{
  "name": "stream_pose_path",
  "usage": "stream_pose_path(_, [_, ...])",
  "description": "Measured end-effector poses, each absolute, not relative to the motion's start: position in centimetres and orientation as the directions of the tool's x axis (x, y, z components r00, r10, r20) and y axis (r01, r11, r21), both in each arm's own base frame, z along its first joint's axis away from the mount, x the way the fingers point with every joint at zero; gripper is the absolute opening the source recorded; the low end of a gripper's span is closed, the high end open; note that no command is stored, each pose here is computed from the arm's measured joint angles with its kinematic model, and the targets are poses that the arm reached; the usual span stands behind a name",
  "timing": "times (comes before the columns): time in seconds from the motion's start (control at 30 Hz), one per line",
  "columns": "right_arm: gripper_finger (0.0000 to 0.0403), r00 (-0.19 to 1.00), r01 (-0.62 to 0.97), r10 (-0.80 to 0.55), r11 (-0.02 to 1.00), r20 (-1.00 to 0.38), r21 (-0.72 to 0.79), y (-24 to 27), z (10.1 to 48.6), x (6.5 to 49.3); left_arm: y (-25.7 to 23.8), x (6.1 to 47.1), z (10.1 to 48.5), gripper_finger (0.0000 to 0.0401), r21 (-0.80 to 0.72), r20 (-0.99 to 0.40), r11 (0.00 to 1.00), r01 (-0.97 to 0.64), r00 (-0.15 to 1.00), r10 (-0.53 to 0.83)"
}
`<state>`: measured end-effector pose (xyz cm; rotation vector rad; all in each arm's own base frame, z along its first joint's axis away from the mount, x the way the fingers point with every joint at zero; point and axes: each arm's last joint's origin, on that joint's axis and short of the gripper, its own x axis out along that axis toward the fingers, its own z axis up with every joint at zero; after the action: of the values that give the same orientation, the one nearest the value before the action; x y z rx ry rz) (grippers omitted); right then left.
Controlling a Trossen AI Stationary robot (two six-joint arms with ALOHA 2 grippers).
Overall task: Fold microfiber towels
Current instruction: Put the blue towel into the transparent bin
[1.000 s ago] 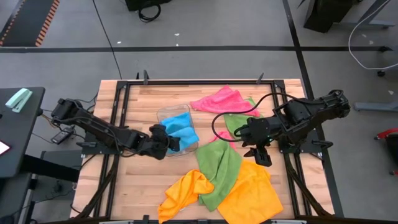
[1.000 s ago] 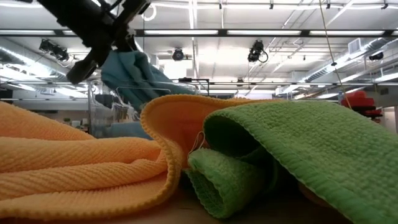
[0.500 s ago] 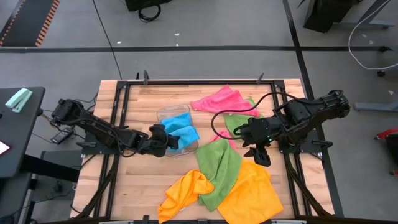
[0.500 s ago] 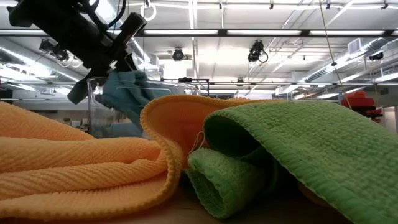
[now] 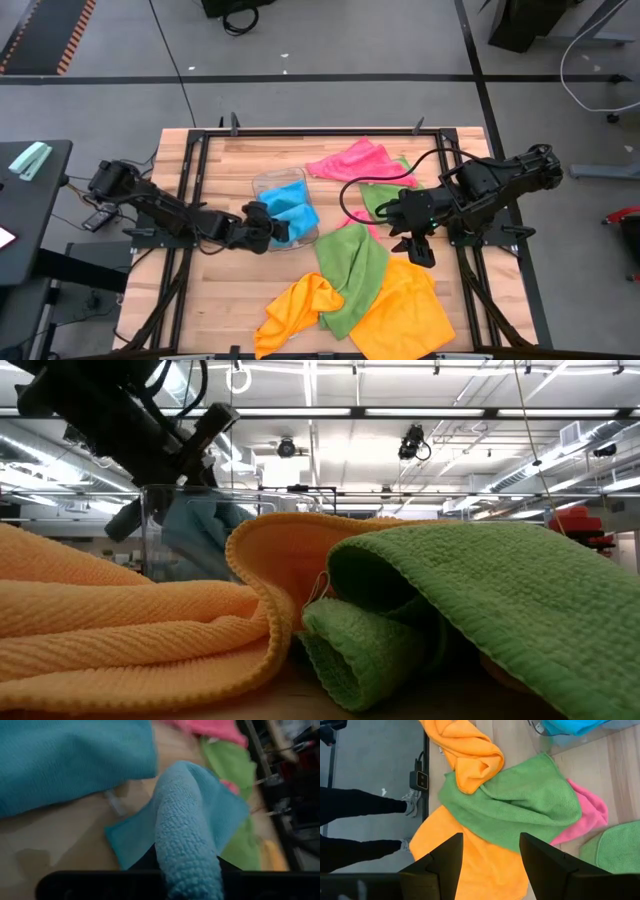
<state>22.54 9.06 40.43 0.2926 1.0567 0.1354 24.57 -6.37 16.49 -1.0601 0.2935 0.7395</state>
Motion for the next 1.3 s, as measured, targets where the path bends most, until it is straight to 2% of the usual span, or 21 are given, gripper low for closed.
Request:
stream_pose_path(0.37, [0.0203, 0.49, 0.048, 0.25, 0.949, -0.835, 0.312, 9.07, 40.44, 22.57, -6.83, 24.8, 15.96, 0.0033, -0.631, -0.571, 0.376, -0.678, 0.735, 0.366])
stream_pose_path(0.57, [0.0203, 0.49, 0.048, 0.25, 0.949, -0.835, 0.312, 9.07, 40.44, 22.58, -6.94, 24.81, 15.91, 0.0045, -0.632, -0.589, 0.383, -0.674, 0.739, 0.328])
stream_pose_path(0.73, [0.0203, 0.49, 0.048, 0.25, 0.949, -0.835, 0.312, 9.07, 40.44, 22.58, -6.91, 24.84, 15.87, 0.0091, -0.651, -0.587, 0.345, -0.676, 0.737, 0.335])
stream_pose_path(0.9, [0.0203, 0.49, 0.048, 0.25, 0.949, -0.835, 0.312, 9.08, 40.44, 22.58, -6.69, 24.9, 15.86, 0.0154, -0.689, -0.581, 0.263, -0.675, 0.732, 0.356])
stream_pose_path(1.13, [0.0203, 0.494, 0.046, 0.252, 0.948, -0.832, 0.314, 9.1, 40.46, 22.61, -6.52, 24.96, 16.07, 0.0239, -0.698, -0.556, 0.253, -0.67, 0.729, 0.399])
stream_pose_path(1.3, [0.0203, 0.496, 0.045, 0.253, 0.948, -0.831, 0.316, 9.11, 40.48, 22.63, -6.32, 24.84, 16.3, 0.027, -0.699, -0.526, 0.25, -0.67, 0.719, 0.455])
